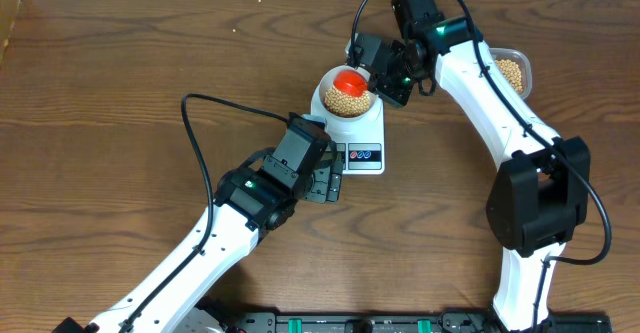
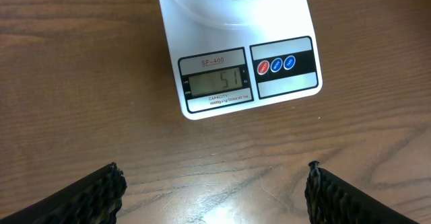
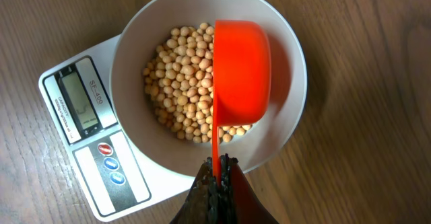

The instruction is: Scoop item into bowl and weigh 50g on scale

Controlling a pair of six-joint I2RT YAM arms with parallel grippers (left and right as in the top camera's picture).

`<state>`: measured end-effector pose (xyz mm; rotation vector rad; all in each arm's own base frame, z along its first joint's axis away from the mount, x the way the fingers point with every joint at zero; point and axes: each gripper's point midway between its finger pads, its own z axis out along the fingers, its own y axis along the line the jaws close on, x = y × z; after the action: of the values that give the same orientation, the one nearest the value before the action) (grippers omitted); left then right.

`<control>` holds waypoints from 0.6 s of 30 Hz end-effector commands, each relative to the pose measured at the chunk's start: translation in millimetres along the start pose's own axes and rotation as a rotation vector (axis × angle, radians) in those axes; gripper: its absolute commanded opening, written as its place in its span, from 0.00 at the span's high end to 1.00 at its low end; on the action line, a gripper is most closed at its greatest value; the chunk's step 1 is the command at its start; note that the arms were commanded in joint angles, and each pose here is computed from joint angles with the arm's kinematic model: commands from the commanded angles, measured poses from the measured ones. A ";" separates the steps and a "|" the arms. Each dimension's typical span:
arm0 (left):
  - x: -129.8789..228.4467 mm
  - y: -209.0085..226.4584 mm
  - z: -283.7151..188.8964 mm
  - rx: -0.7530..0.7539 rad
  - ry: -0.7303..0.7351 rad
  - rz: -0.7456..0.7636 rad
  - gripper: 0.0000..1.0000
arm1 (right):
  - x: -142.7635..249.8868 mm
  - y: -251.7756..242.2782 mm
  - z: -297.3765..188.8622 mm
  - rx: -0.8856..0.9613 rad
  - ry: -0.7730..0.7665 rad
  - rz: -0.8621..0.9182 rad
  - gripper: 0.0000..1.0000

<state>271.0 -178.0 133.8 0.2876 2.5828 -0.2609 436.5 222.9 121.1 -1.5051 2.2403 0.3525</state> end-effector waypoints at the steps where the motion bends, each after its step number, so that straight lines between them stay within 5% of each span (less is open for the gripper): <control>1: -1.1 2.2 0.0 -0.009 -0.005 0.004 0.12 | 4.3 4.7 12.8 -0.028 0.016 -0.007 0.99; 18: -1.1 2.2 0.0 -0.009 -0.005 0.004 0.12 | 4.2 17.2 15.2 -0.060 0.035 -0.013 0.99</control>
<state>270.9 -178.0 133.8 0.2876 2.5831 -0.2606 429.3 225.9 119.2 -1.5252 2.2529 0.3658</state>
